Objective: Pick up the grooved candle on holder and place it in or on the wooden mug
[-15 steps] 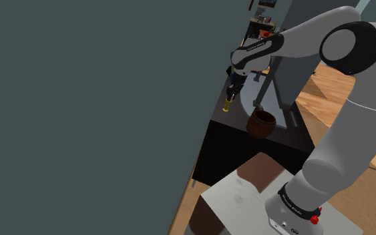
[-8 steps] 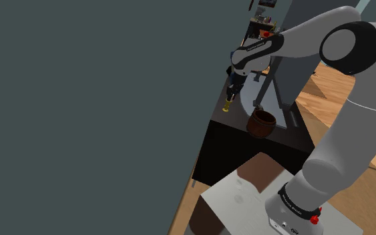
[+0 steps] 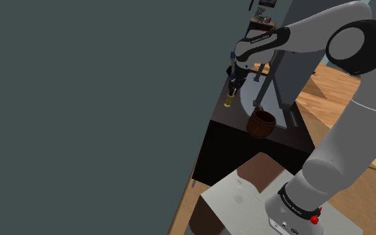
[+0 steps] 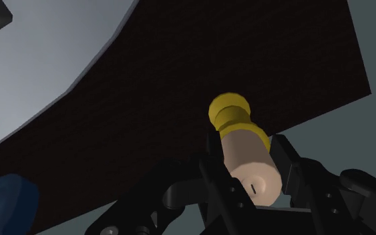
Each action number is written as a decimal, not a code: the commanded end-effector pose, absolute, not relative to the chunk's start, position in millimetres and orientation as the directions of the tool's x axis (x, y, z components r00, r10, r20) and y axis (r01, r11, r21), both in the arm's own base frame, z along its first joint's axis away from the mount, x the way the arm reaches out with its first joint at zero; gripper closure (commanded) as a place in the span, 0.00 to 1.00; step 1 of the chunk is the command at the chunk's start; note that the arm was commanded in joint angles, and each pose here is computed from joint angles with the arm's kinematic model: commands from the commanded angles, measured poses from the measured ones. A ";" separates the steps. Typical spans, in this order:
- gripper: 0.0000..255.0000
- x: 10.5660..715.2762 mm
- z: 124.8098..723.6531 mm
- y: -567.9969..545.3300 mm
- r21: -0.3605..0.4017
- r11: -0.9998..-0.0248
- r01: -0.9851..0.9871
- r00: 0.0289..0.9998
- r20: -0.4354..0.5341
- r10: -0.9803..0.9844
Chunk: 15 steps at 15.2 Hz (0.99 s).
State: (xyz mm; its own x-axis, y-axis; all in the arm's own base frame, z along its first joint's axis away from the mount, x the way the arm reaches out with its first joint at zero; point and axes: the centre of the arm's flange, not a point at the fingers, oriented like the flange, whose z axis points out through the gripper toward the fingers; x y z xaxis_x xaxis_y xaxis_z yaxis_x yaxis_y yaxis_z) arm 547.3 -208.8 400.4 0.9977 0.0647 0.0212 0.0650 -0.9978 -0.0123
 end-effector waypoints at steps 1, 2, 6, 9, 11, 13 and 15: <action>1.00 546.8 410.9 -208.8 -0.012 -0.998 0.065 0.998 0.021 0.065; 1.00 546.8 416.2 -208.8 -0.012 -0.998 0.065 0.998 0.021 0.065; 1.00 546.8 437.3 -208.8 -0.012 -0.998 0.065 0.998 0.021 0.065; 1.00 546.8 453.2 -208.8 -0.012 -0.998 0.065 0.998 0.021 0.065; 1.00 546.8 463.7 -208.8 -0.012 -0.998 0.065 0.998 0.021 0.065; 1.00 546.8 474.3 -208.8 -0.012 -0.998 0.065 0.998 0.021 0.065; 1.00 546.8 484.9 -208.8 -0.012 -0.998 0.065 0.998 0.021 0.065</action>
State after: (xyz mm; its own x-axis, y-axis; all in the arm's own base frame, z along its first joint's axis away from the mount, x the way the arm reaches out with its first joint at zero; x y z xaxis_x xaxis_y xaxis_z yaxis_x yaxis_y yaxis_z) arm 547.1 -208.0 480.5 0.9977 0.0648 0.0213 0.0650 -0.9978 -0.0122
